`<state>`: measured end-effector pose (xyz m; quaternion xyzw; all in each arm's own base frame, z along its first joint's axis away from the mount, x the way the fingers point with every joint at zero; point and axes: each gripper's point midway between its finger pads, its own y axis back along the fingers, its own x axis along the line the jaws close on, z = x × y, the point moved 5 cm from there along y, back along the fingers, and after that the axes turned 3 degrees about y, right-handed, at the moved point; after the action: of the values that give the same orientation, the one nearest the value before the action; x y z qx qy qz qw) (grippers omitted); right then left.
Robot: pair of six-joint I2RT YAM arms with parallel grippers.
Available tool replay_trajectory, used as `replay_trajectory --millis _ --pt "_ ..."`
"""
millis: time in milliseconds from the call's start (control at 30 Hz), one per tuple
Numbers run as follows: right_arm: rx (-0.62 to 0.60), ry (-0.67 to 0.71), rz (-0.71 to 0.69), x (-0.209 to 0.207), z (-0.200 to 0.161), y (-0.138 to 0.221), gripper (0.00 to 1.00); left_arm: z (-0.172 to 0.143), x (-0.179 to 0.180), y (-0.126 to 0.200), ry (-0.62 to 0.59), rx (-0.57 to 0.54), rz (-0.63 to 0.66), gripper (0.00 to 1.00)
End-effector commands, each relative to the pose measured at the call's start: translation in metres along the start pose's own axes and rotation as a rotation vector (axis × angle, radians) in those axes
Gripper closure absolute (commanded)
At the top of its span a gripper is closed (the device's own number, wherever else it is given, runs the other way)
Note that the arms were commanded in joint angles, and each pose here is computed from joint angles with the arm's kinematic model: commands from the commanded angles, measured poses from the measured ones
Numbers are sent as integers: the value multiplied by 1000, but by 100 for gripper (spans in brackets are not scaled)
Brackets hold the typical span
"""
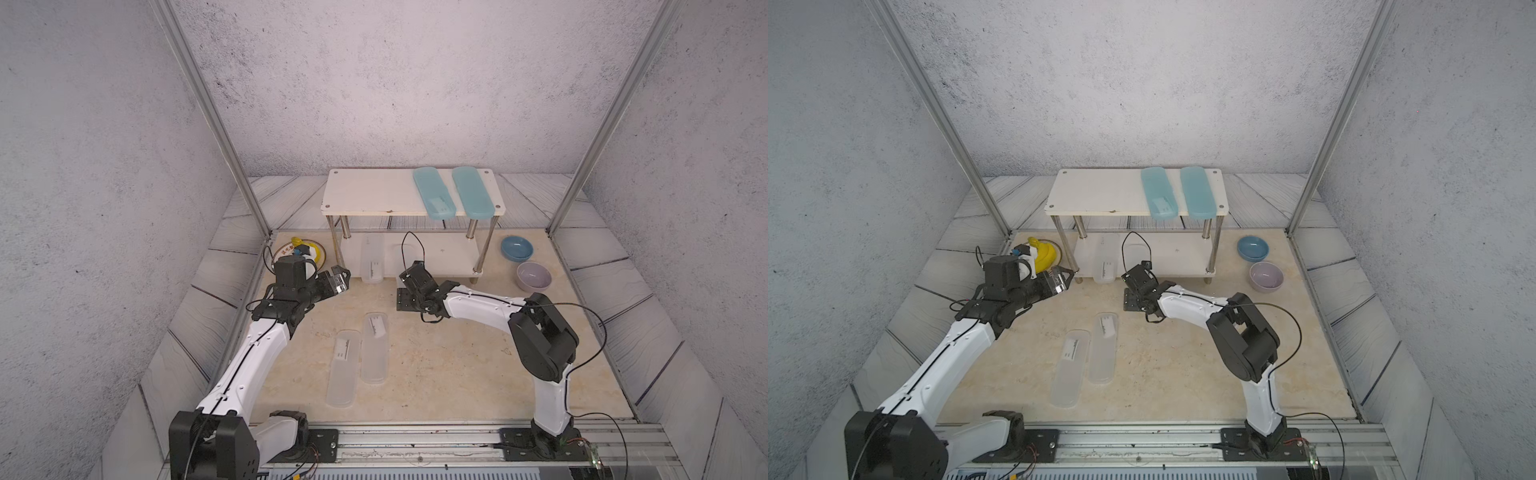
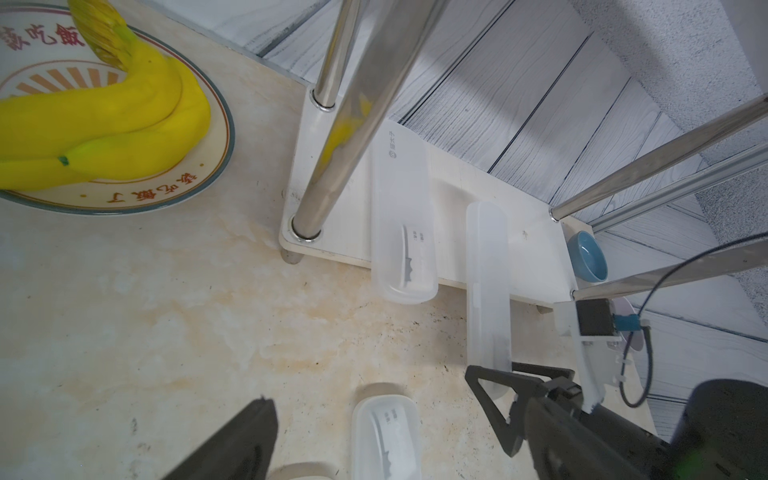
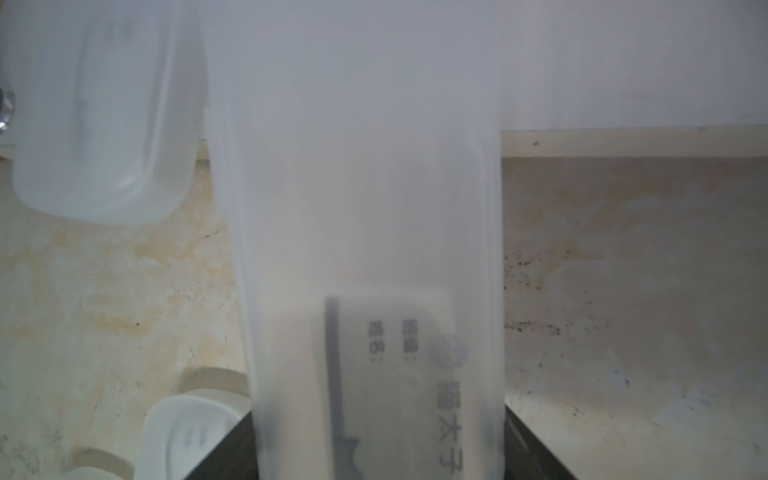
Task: Place the pencil cases on the shelf according to color
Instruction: Place the pencil case on the shelf.
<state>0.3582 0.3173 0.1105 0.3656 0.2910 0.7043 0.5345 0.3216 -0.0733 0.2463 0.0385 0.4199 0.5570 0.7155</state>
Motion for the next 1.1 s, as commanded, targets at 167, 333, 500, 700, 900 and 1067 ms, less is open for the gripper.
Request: replay_trajectory --millis 167,333,500,700,900,1067 --pt "-10 -54 -4 7 29 -11 52 4 -8 7 -24 -18 -40 1" --pt "3 -65 -2 11 34 -12 34 4 -10 7 -19 -16 -55 1" --pt "4 -70 14 14 37 -4 14 3 -10 9 -19 -16 -58 1" --pt "-8 -76 42 15 42 18 6 3 -12 10 -17 -18 -67 1" --pt "-18 -94 38 5 36 39 4 3 -12 12 -17 -22 -68 0" --pt "26 -97 17 -5 17 40 4 3 -12 12 -19 -24 -68 1"
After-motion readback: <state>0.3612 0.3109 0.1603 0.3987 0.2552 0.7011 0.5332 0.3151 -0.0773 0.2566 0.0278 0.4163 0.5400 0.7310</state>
